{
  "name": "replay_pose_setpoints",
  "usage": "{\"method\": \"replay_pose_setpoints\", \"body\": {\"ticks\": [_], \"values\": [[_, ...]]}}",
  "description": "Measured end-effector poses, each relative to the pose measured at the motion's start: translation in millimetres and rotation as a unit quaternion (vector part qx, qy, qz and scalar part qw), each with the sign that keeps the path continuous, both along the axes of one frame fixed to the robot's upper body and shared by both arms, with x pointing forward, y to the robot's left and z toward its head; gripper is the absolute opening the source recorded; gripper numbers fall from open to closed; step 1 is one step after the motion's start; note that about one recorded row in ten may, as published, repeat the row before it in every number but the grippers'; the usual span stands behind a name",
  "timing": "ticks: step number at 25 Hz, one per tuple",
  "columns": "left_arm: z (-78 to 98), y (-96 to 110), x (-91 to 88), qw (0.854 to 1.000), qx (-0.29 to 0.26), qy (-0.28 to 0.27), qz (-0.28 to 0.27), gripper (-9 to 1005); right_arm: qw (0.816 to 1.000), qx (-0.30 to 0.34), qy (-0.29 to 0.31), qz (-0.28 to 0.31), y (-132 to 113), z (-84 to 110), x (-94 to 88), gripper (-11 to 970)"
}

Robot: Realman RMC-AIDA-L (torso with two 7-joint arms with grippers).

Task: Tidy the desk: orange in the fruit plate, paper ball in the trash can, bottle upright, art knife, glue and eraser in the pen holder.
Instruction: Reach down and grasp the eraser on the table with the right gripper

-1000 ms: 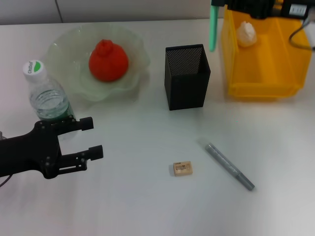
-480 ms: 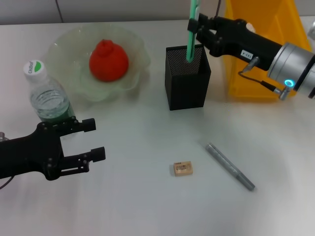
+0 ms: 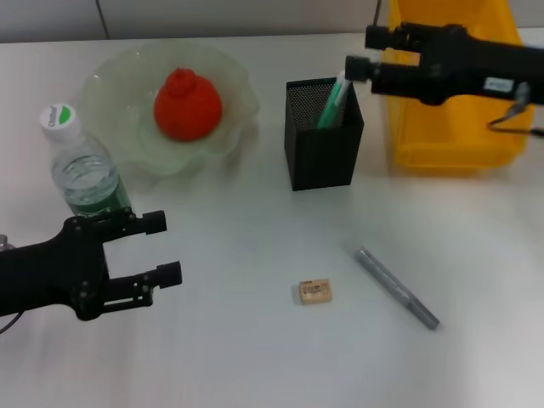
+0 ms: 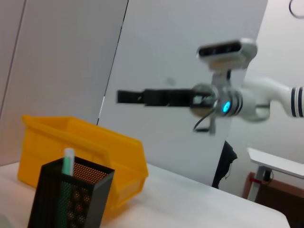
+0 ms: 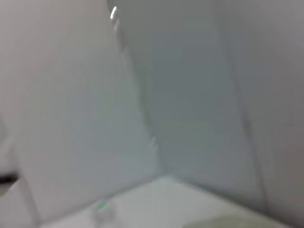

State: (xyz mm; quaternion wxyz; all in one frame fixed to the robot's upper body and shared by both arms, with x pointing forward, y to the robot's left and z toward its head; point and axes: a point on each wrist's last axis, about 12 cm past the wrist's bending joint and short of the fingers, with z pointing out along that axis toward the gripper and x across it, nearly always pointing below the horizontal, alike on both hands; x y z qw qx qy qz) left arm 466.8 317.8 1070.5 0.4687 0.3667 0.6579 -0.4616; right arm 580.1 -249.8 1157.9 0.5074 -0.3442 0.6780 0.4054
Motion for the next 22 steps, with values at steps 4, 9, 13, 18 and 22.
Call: {"method": "replay_pose_setpoints", "body": {"ticks": [4, 9, 13, 18, 22], "values": [[1.8, 1.4, -1.6, 1.0, -0.005, -0.001, -0.004, 770, 0.986, -0.151, 0.045, 0.052, 2.5, 44.8, -12.4, 628], [2.7, 2.6, -2.5, 1.0, -0.008, 0.001, -0.005, 770, 0.933, -0.331, 0.097, 0.102, 35.7, 82.1, -22.2, 745], [3.4, 2.7, -3.1, 1.0, -0.01, 0.002, -0.008, 770, 0.884, -0.417, 0.132, 0.167, 74.0, 71.4, -24.8, 759], [3.2, 2.6, -3.4, 1.0, -0.01, 0.002, -0.009, 770, 0.846, -0.484, 0.139, 0.175, 113.7, 41.3, -19.7, 757], [2.9, 1.8, -3.6, 1.0, -0.01, 0.003, -0.01, 770, 0.832, -0.509, 0.117, 0.187, 138.0, 14.4, -18.5, 756]]}}
